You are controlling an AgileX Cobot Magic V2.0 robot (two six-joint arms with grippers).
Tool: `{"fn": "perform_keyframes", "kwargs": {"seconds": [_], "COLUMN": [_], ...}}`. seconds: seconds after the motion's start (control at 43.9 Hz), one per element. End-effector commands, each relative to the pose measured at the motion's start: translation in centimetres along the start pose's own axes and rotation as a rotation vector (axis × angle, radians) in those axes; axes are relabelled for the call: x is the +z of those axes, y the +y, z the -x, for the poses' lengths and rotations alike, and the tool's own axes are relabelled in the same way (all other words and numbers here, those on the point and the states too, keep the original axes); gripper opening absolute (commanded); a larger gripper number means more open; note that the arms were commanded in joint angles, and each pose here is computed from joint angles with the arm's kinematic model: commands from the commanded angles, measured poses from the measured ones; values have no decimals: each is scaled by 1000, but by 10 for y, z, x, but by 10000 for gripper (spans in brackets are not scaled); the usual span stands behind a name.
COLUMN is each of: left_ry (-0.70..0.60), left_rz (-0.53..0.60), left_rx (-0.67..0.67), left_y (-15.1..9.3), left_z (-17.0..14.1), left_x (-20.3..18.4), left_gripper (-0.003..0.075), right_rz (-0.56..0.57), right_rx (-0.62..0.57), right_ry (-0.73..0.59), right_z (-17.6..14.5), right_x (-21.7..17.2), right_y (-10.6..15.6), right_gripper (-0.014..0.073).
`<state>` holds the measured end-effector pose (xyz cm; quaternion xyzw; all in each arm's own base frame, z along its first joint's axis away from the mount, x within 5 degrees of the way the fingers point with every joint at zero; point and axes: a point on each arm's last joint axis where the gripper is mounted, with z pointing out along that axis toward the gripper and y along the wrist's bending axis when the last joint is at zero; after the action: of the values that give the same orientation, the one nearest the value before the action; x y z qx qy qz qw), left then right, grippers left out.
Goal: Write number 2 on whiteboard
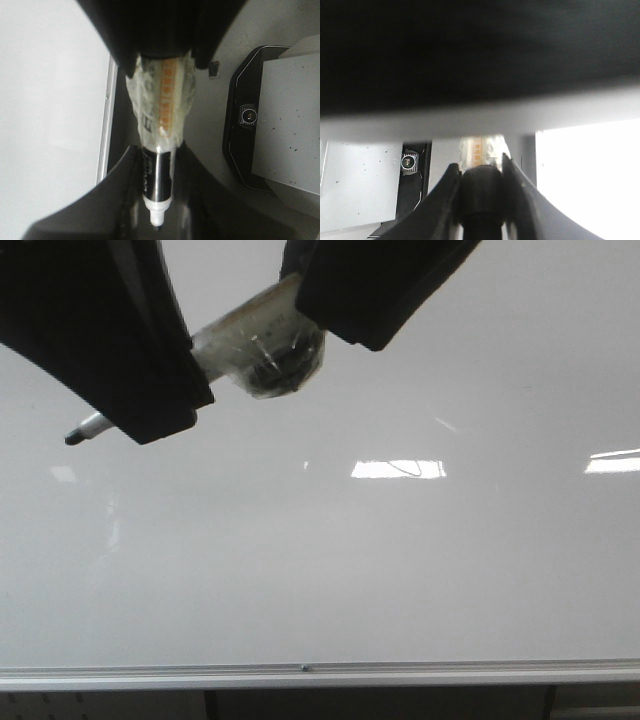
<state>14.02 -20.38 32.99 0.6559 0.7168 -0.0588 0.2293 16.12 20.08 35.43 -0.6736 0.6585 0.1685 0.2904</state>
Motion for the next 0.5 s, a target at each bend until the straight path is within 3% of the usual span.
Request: {"fn": "perform_keyframes", "kwargs": {"seconds": [0.0,0.114,0.182,0.365,0.479], "left_ry": [-93,-88,-68,-41,-72], "left_rz": [47,52,70,145,199], "left_rx": [-2,2,0,-123,-254], "left_y": [3,4,5,14,21], "left_z": [9,9,6,-10,-26], "left_x": [-15,-15,-17,-35,-51], "left_gripper": [170,388,475,501,501], "right_rz": [-39,-48,-67,-198,-321], "right_rx": [-11,-14,-18,102,267], "right_ry": [-71,-61,-37,54,97], "right_z": [10,9,6,-9,-26], "right_x": [-14,-14,-16,-38,-62], "right_y": [-1,-2,-4,-13,-19], "right_gripper": [9,3,3,3,3]}}
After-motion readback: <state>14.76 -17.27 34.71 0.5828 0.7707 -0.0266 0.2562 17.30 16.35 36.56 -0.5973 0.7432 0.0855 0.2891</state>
